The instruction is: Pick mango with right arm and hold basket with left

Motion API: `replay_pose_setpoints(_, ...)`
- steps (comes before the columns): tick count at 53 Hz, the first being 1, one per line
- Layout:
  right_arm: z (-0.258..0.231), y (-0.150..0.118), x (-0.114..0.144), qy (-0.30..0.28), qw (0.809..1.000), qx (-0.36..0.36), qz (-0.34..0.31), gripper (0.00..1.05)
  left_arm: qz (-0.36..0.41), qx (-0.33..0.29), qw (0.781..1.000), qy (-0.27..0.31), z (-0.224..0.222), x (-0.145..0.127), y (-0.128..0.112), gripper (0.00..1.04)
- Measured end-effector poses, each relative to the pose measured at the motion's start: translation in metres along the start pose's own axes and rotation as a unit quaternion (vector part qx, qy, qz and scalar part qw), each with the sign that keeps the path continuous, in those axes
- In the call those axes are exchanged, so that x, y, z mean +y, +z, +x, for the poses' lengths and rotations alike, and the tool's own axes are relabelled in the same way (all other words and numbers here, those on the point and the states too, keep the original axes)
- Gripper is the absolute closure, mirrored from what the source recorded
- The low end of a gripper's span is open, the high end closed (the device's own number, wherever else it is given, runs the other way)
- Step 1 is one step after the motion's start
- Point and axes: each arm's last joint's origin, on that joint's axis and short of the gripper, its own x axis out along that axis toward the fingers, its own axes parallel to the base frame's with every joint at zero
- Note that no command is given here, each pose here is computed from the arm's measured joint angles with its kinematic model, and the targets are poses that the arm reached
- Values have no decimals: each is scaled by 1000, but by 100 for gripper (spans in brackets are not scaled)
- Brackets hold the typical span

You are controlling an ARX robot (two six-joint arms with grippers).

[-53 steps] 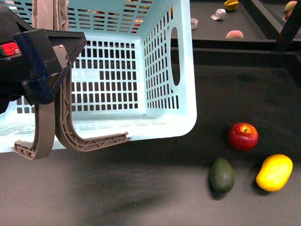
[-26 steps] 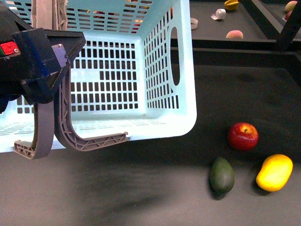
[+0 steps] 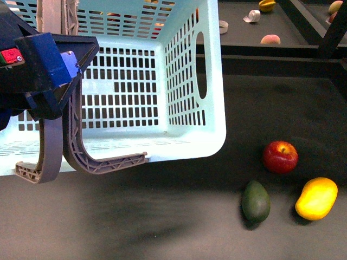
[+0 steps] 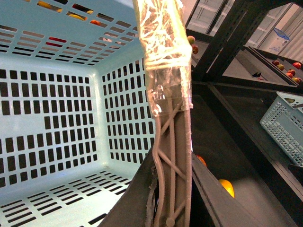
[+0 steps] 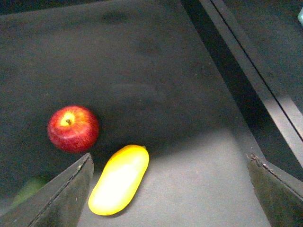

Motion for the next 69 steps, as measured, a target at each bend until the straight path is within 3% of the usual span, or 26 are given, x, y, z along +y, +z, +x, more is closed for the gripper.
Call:
replay_pose_setpoints(32, 93, -83, 12, 1, 994, 112, -19, 8, 0, 0, 1000, -1, 0, 0, 0, 92)
replay_pose_setpoints(54, 124, -78, 40, 56, 996, 67, -28, 8, 0, 0, 1000, 0, 0, 0, 0, 92)
replay_pose_setpoints(69, 133, -94, 48, 84, 992, 89, -40, 8, 0, 0, 1000, -1, 0, 0, 0, 92)
